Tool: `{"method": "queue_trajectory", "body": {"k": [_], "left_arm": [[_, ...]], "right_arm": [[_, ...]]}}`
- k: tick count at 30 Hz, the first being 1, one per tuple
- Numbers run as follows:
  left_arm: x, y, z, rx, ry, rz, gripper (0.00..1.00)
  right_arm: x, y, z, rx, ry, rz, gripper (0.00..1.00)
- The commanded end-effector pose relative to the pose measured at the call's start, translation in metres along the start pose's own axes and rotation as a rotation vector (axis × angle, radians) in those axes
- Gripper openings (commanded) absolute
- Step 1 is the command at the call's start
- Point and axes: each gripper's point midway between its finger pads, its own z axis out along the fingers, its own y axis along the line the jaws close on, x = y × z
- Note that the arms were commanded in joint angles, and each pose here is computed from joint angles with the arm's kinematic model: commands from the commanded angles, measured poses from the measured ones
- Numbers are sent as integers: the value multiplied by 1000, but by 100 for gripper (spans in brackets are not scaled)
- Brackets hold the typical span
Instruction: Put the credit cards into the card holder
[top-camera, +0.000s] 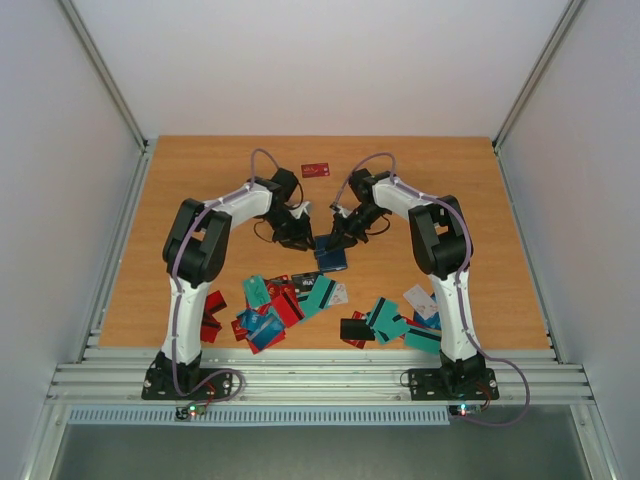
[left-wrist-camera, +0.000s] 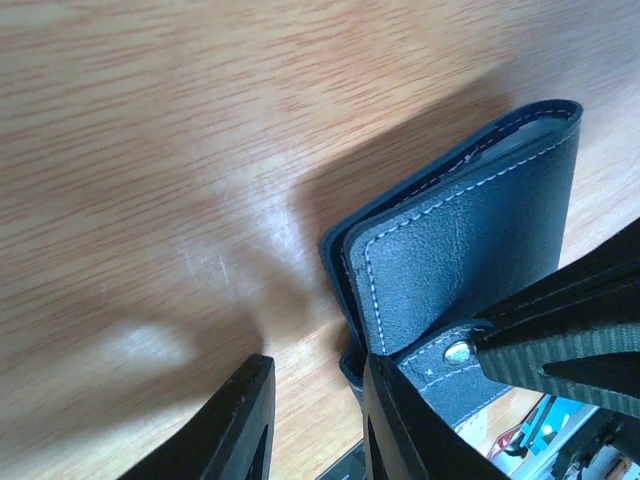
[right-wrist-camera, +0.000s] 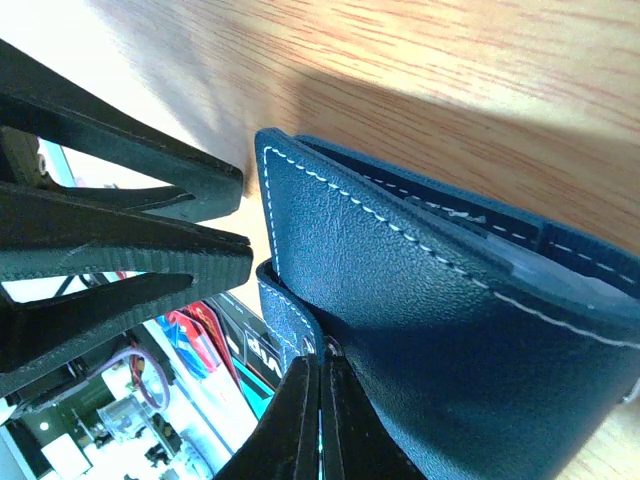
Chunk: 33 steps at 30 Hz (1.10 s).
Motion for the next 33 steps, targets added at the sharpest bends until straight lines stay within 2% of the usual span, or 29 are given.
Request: {"method": "queue_trajectory", "body": {"k": [1,5,18,23,27,33], "left_arm": [[-10,-23,-27,5,-88,77,28],[-9,-35,-32,30,-107,142,32],[2,-42,1,-1,-48,243,39],[3,-31,9,-71,-33,270,34],[-1,-23,11,-125,-47,274,27],[-5,-25,16,-157,-43,281,25]], "right_arm": [[5,-27,16,88,36,39,1],[8,-38,21,120,54,58,1],[11,-61,33,163,88,89,1],[13,-64,35,146,97,104,1],[12,-65,35,137,97,112,1],[12,-63,36,117,100,117,1]]}}
